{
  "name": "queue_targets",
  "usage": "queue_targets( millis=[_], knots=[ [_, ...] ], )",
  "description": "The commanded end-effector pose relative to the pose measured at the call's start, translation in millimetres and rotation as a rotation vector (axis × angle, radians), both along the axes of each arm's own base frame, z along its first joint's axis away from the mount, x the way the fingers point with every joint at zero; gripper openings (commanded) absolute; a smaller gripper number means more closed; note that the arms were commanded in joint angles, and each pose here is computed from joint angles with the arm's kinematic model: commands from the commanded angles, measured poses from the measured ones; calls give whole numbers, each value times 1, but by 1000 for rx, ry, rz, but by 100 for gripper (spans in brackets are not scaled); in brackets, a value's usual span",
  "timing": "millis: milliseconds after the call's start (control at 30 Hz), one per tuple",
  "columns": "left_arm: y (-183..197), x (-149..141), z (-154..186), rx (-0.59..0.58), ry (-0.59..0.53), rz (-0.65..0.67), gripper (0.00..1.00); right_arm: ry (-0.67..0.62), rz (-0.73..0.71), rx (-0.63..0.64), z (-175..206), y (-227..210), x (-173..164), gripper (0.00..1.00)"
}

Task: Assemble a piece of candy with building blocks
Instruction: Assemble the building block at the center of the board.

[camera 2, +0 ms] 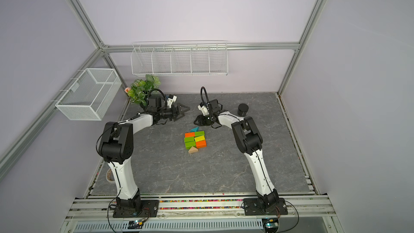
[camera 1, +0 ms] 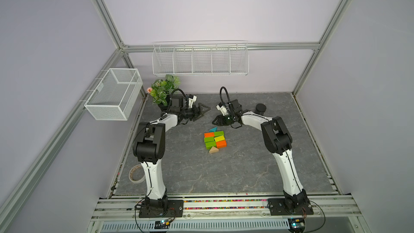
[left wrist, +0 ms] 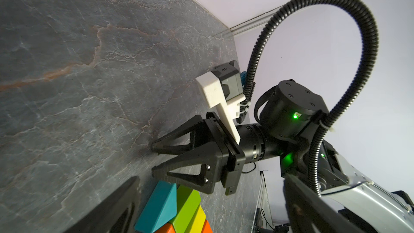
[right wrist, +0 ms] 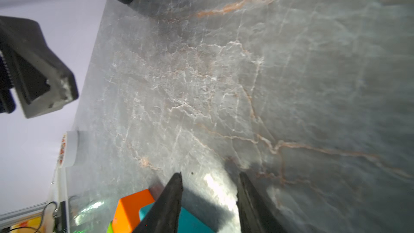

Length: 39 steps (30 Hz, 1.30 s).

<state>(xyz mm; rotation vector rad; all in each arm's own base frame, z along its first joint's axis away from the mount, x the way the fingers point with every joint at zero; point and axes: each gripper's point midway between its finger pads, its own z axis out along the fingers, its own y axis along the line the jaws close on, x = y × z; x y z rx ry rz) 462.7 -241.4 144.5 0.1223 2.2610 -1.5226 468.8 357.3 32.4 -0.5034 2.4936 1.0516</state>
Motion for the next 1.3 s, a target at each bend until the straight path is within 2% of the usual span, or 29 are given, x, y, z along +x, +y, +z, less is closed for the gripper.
queue_targets(
  millis=[0, 100, 233, 333, 567, 933, 1267],
  knots=[
    [-2, -3, -14, -9, 25, -16, 100, 34, -60, -179, -33, -32, -9, 44],
    [-2, -3, -13, -10, 23, -16, 100, -38, -65, -195, -15, -37, -2, 42],
    [0, -4, -6, -5, 0, -2, 100, -55, -38, -190, -4, -38, -4, 24],
    [5, -5, 0, 11, -19, 27, 100, -46, -23, -166, -5, -37, -8, 18],
    [9, -14, 5, 25, -30, 47, 100, -85, -3, -118, 2, -29, -6, 18],
    [18, -36, -18, 38, 37, 102, 99, -88, 96, -39, 8, -6, -8, 20],
    [15, -34, -31, -15, 78, 110, 95, -58, 165, -2, 2, 7, -20, 20]
  ],
)
